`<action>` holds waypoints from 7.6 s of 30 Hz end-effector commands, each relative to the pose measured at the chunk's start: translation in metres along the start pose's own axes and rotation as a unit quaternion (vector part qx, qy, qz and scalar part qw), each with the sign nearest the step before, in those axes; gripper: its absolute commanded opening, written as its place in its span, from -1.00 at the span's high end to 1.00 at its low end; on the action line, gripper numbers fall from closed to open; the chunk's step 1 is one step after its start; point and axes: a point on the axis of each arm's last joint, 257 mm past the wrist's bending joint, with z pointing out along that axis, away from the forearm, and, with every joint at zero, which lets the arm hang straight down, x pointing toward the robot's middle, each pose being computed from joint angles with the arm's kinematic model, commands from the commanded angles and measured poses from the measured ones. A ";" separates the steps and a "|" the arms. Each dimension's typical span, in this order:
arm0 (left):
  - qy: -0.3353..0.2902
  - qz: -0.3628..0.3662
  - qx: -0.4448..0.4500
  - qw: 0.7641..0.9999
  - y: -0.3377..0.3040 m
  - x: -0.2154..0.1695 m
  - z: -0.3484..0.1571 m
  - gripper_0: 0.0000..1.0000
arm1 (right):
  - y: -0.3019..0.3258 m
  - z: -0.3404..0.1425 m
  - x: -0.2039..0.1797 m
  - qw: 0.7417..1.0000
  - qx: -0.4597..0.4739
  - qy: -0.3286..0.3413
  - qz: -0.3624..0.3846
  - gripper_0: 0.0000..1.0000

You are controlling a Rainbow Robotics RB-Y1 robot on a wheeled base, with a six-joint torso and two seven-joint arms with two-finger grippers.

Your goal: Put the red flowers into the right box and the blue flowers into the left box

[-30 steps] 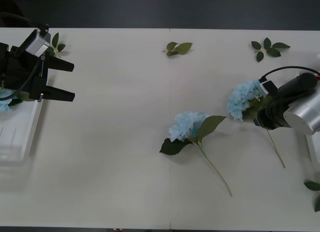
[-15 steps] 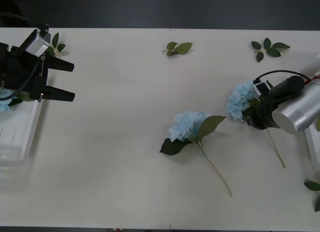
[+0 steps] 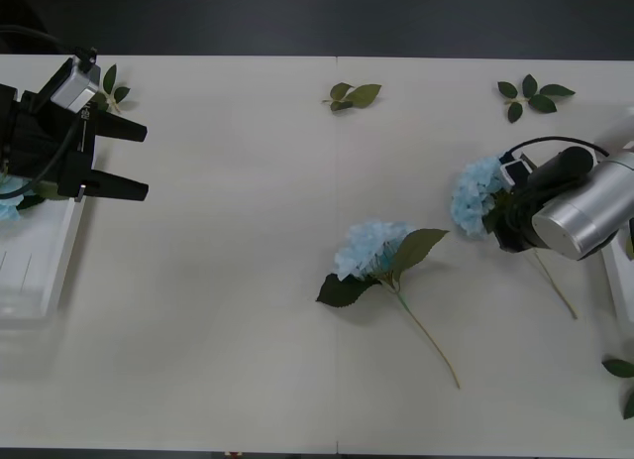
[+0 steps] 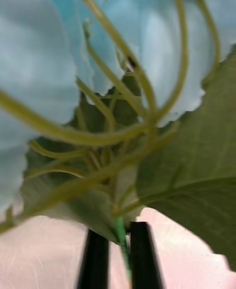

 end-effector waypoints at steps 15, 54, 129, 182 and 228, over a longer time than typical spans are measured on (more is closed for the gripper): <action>-0.005 0.040 -0.005 0.999 0.005 -0.022 -0.007 -1.00 | 0.000 -0.049 -0.057 0.991 -0.105 -0.081 -0.010 1.00; -0.047 -0.121 0.036 0.991 -0.015 -0.048 -0.001 -1.00 | 0.221 -0.339 -0.234 0.681 -0.569 -0.461 -0.004 1.00; -0.143 -0.305 0.151 0.929 -0.068 -0.125 0.084 1.00 | 0.277 -0.386 -0.248 0.609 -0.612 -0.503 0.019 -1.00; 0.279 -0.335 -0.485 0.758 0.070 0.238 -0.322 1.00 | 0.180 -0.167 0.028 0.934 -0.225 -0.055 -0.272 -1.00; 0.214 -0.262 -0.307 0.890 0.046 0.139 -0.191 -1.00 | 0.217 -0.086 0.050 0.956 -0.165 -0.008 -0.244 -1.00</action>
